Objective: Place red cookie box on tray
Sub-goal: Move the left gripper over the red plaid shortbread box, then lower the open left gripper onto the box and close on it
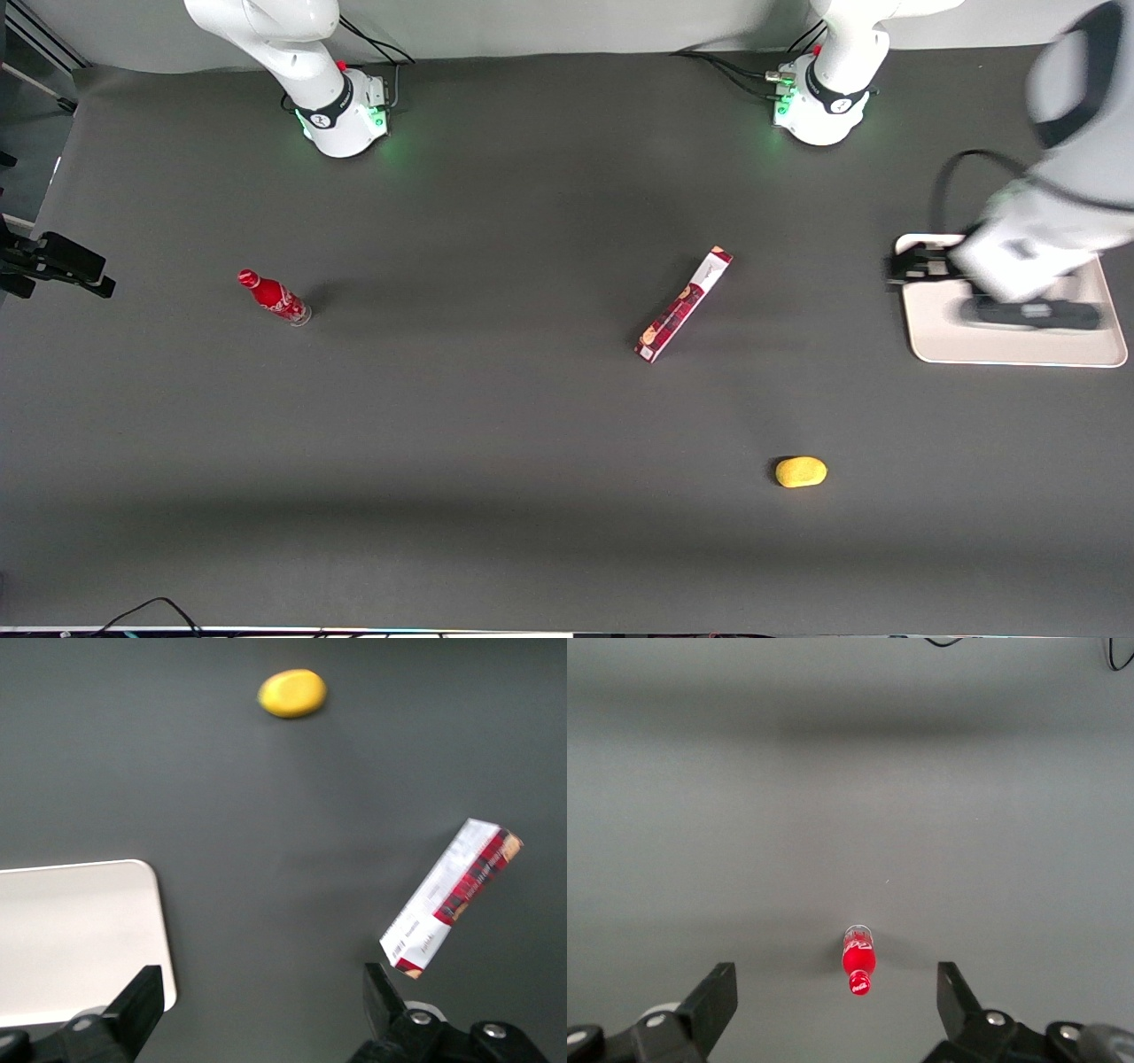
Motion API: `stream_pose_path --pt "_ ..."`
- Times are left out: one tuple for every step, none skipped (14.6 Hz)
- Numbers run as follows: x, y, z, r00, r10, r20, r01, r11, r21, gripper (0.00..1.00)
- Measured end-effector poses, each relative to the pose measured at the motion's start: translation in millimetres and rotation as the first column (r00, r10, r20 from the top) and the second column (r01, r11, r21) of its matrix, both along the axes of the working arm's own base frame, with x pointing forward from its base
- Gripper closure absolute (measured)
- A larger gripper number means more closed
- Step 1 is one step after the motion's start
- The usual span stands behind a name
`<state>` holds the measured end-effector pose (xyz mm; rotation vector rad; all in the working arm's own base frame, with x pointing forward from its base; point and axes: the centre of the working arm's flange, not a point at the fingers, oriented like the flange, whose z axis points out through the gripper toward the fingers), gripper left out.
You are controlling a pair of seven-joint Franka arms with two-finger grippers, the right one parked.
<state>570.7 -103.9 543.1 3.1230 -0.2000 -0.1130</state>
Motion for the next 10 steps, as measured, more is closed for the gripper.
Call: stream_pose_path --pt "-7.2 -30.5 -16.6 0.998 -0.054 -0.012 0.054 0.999 -0.001 0.0" --pt "-16.7 -62.0 -32.4 0.994 -0.11 -0.02 0.11 0.994 -0.005 0.0" --pt "-27.7 -91.8 -47.7 0.986 -0.164 -0.02 0.164 0.986 -0.009 0.0" --pt "-39.2 -117.7 -63.5 0.977 -0.211 -0.016 0.21 0.978 -0.013 0.0" --pt "-49.9 -137.3 -79.6 0.969 -0.247 -0.01 0.247 0.969 -0.017 0.0" --pt "-59.1 -151.8 -95.8 0.962 -0.275 -0.002 0.275 0.961 -0.022 0.0" --pt "-67.8 -163.4 -112.3 0.954 -0.299 0.007 0.299 0.954 -0.027 0.0" --pt "-75.9 -172.6 -129.6 0.947 -0.321 0.015 0.321 0.947 -0.033 0.0" --pt "-82.5 -178.6 -146.6 0.942 -0.335 0.022 0.336 0.941 -0.04 0.0" --pt "-88.0 -182.1 -164.2 0.938 -0.345 0.026 0.346 0.937 -0.047 0.0"
